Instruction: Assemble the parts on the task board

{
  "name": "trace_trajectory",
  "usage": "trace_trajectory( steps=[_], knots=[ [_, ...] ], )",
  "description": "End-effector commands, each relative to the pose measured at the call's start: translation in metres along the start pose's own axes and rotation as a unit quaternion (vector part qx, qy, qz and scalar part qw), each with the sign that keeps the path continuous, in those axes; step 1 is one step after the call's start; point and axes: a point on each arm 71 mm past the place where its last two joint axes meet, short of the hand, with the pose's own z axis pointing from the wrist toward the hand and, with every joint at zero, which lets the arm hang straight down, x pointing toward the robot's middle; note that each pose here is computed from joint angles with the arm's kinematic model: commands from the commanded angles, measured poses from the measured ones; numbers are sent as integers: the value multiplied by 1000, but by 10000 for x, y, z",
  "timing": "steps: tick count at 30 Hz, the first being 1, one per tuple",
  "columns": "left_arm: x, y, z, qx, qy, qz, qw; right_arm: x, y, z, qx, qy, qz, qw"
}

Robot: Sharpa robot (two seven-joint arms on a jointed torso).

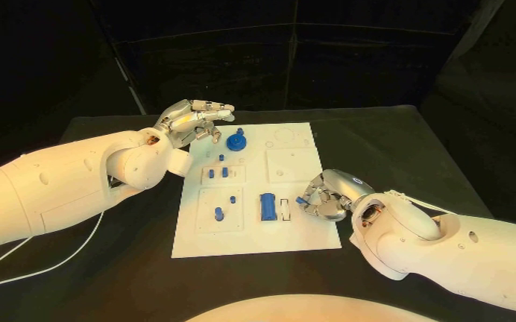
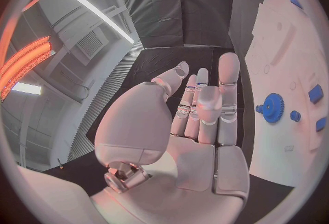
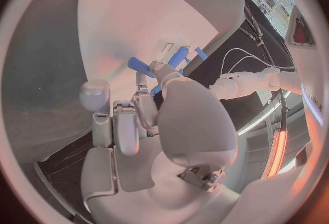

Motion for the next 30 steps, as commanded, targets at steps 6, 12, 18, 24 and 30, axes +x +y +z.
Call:
trace_trajectory(
  steps=[6, 12, 18, 24, 30],
  knots=[
    [24, -12, 2, 2, 5, -2, 1000, 104, 63, 95, 25, 26, 56, 998],
    [28, -14, 2, 2, 6, -2, 1000, 174, 91, 157, 37, 47, 69, 996],
    [28, -15, 0, 1, 6, -2, 1000, 211, 116, 179, 39, 60, 71, 995],
    [31, -15, 1, 1, 7, -2, 1000, 228, 149, 190, 37, 61, 74, 995],
    [40, -15, 3, 1, 10, 2, 1000, 227, 164, 200, 35, 55, 74, 995]
  ],
)
